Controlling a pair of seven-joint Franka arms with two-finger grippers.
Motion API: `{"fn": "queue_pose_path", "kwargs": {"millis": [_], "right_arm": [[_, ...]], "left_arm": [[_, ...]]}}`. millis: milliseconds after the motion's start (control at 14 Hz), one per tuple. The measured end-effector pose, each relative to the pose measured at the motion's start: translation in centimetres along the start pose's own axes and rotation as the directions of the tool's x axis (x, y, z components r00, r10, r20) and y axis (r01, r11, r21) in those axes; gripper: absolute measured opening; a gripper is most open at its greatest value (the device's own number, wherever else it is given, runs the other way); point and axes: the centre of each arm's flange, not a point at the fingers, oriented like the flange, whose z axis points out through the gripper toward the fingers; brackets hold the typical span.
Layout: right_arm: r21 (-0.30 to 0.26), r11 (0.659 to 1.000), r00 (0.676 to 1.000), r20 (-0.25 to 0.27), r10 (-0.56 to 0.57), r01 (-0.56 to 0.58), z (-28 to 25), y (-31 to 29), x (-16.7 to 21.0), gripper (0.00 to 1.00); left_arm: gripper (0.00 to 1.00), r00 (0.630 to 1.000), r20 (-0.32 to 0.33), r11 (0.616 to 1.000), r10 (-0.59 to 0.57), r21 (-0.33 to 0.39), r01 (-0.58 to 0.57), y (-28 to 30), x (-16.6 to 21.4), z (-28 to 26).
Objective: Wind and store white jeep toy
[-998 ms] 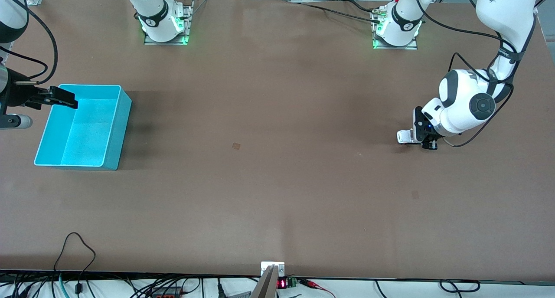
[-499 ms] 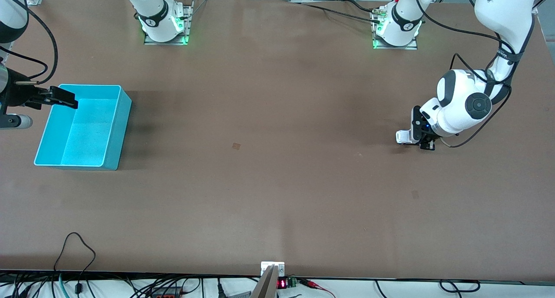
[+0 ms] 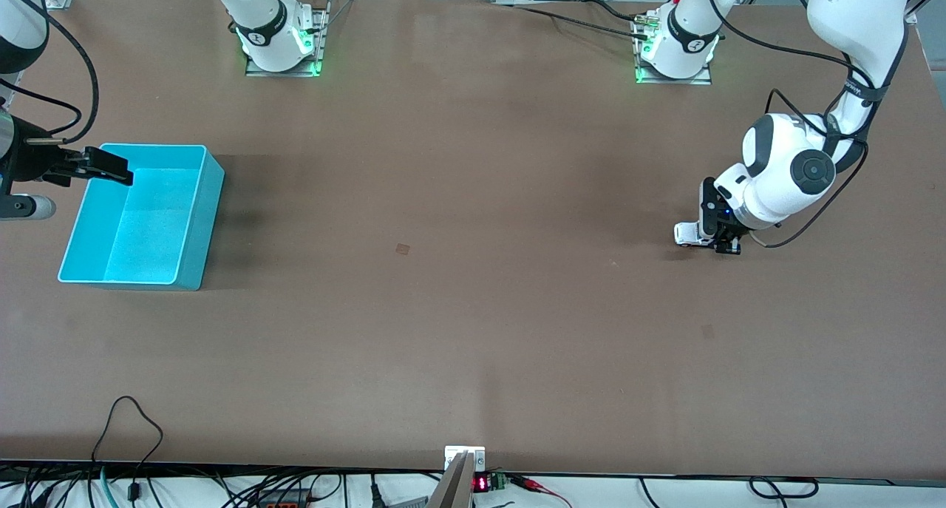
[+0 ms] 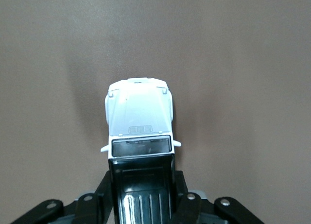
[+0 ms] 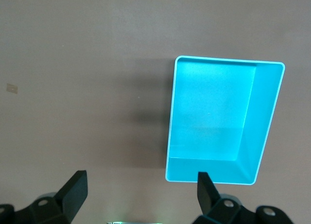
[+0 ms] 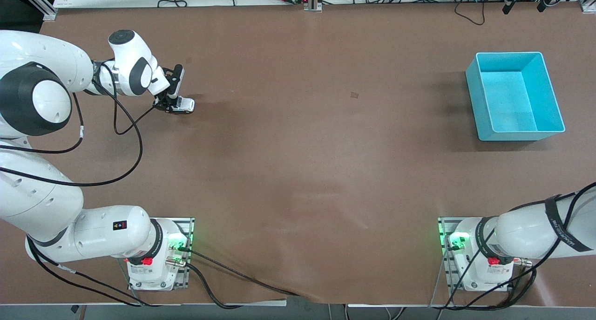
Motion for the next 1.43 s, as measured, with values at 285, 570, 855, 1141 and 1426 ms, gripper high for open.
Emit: {"fn": "queue_pose_path", "kwargs": {"millis": [285,570,855,1141,1426], "right_arm": [[0.0,1.0,1.0,0.0,-0.001,0.001,0.0,0.0,0.0,1.0],[0.0,1.0,1.0,0.0,-0.001,0.001,0.0,0.0,0.0,1.0],[0.0,1.0,1.0,0.0,-0.001,0.001,0.0,0.0,0.0,1.0],[0.0,1.0,1.0,0.0,-0.001,0.001,0.0,0.0,0.0,1.0],[0.0,1.0,1.0,0.0,-0.001,0.001,0.0,0.0,0.0,1.0]], "left_arm": [[0.52,1.0,0.001,1.0,-0.002,0.013,0.002,0.3,0.0,0.0],[0.52,1.0,0.0,1.0,-0.003,0.014,0.003,0.3,-0.1,0.0],[0.52,1.0,0.0,1.0,-0.011,0.015,0.011,0.4,-0.5,0.0],[0.52,0.999,-0.001,0.999,-0.035,0.017,0.035,0.5,-1.7,0.0],[0.52,0.998,-0.002,0.998,-0.057,0.02,0.057,0.7,-2.9,0.0]]}}
